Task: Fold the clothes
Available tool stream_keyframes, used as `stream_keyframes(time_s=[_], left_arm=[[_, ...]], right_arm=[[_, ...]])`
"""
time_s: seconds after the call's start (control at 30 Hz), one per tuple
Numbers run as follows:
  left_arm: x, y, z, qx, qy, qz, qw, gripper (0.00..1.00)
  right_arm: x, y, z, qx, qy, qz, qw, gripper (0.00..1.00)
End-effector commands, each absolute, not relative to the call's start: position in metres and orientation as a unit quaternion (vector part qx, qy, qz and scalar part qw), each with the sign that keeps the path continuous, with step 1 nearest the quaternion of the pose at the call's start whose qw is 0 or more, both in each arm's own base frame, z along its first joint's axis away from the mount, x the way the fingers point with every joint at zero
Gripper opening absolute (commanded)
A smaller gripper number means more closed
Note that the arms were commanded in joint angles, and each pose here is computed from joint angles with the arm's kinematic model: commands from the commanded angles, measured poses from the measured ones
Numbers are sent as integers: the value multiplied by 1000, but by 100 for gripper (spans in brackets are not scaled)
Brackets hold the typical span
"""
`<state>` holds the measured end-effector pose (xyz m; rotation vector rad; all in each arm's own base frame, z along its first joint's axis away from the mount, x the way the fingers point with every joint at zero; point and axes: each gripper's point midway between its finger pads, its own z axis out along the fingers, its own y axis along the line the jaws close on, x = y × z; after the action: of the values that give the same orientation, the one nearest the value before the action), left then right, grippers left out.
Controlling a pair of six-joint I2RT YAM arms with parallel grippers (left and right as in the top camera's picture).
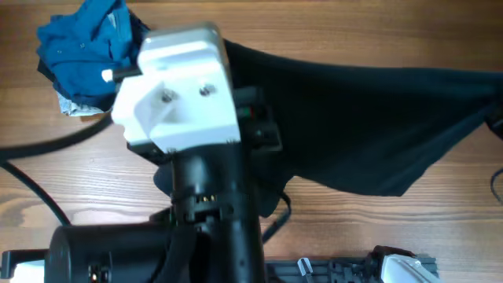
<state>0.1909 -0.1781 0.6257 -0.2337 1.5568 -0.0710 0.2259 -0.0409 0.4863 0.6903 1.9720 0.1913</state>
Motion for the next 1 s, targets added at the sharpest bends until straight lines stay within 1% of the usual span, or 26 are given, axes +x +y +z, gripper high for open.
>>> stream_keyframes(time_s=[0.0, 0.23, 0.43, 0.53, 0.73, 0.77, 0.83, 0.9, 0.97], left_arm=[[206, -167, 627, -122, 694, 3, 709, 4], [245, -150, 616, -171, 684, 93, 703, 4], [281, -169, 593, -170, 684, 160, 691, 4], [285, -174, 589, -167, 684, 165, 690, 4], [289, -185, 606, -130, 660, 140, 726, 4], [289, -186, 608, -120, 658, 144, 729, 4], [293, -197, 610, -55, 656, 181, 730, 4], [299, -213, 602, 31, 656, 231, 718, 4], [304, -233, 585, 128, 654, 273, 694, 4]], right_arm=[[234, -43, 485, 280, 820, 72, 495, 4], [248, -46, 477, 283, 827, 69, 480, 4], [263, -48, 467, 283, 838, 65, 462, 4], [266, -49, 464, 284, 841, 64, 457, 4], [265, -49, 462, 274, 846, 58, 454, 4], [264, -49, 461, 274, 847, 58, 452, 4], [264, -49, 461, 274, 847, 57, 451, 4], [264, -49, 461, 274, 848, 57, 451, 4], [263, -48, 460, 274, 849, 56, 449, 4]])
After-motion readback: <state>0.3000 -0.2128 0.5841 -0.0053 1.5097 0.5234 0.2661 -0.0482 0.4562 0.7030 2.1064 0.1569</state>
